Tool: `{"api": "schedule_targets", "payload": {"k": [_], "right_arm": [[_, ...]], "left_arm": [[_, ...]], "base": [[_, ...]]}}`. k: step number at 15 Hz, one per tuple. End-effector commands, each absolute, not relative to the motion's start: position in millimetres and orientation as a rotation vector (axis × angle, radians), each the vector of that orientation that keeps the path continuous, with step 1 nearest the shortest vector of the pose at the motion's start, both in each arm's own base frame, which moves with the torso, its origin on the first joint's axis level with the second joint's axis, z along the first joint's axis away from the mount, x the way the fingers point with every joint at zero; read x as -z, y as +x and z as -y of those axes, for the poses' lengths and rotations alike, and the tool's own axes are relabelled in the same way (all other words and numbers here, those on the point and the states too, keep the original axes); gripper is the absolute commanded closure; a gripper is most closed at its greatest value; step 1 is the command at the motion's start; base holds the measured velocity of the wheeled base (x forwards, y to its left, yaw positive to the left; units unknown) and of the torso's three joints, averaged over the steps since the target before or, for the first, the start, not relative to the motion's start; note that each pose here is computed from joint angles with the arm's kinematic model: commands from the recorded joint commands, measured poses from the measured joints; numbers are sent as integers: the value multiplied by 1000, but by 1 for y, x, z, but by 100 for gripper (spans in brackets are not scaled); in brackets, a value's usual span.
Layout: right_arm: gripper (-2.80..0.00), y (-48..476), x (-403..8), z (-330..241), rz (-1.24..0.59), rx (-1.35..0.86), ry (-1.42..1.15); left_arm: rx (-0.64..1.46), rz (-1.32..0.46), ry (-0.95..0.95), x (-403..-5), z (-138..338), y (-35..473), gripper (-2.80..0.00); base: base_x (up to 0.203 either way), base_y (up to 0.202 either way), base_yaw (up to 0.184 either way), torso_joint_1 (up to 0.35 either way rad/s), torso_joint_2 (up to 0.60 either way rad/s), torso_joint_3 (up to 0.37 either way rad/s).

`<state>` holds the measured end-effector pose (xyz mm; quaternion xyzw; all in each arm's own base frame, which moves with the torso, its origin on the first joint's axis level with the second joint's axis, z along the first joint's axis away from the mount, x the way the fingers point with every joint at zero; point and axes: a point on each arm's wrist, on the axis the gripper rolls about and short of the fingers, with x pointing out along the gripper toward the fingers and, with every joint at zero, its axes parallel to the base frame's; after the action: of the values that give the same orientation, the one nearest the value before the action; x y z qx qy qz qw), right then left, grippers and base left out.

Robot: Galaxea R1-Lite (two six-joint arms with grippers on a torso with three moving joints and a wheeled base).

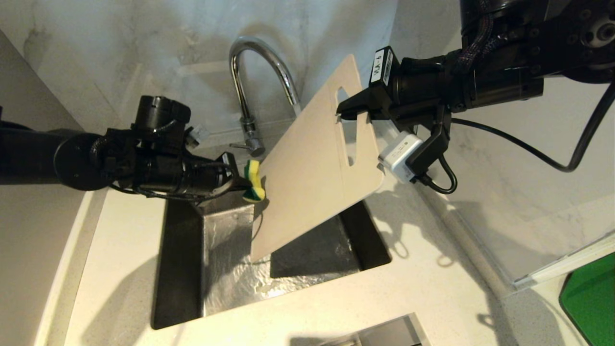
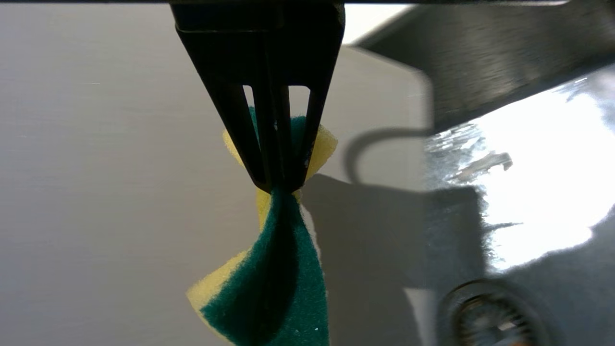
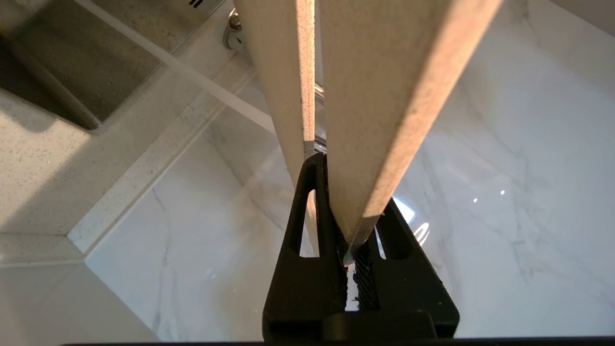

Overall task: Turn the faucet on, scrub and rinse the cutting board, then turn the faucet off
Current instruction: Scrub the cutting board underwater

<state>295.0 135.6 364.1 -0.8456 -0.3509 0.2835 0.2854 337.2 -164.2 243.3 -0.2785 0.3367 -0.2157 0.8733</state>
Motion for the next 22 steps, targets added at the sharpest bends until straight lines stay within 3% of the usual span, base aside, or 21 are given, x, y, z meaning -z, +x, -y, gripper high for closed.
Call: {"api": "schedule_targets", "payload": {"k": [1, 5, 12, 22], "right_arm": [[0, 299, -360, -138, 945, -774, -2268], [0, 298, -361, -137, 951, -771, -2268], [0, 296, -363, -136, 954, -763, -2269], [0, 287, -372, -130, 955, -726, -2272]], "left_arm": [[523, -648, -604, -282, 180, 327, 0], [588, -658, -600, -307, 208, 323, 0], [477, -811, -586, -258, 200, 338, 0], [383, -868, -591, -195, 176, 344, 0]], "base": [[0, 0, 0, 0, 0, 0], [0, 0, 0, 0, 0, 0], [0, 0, 0, 0, 0, 0], [0, 0, 0, 0, 0, 0]]}}
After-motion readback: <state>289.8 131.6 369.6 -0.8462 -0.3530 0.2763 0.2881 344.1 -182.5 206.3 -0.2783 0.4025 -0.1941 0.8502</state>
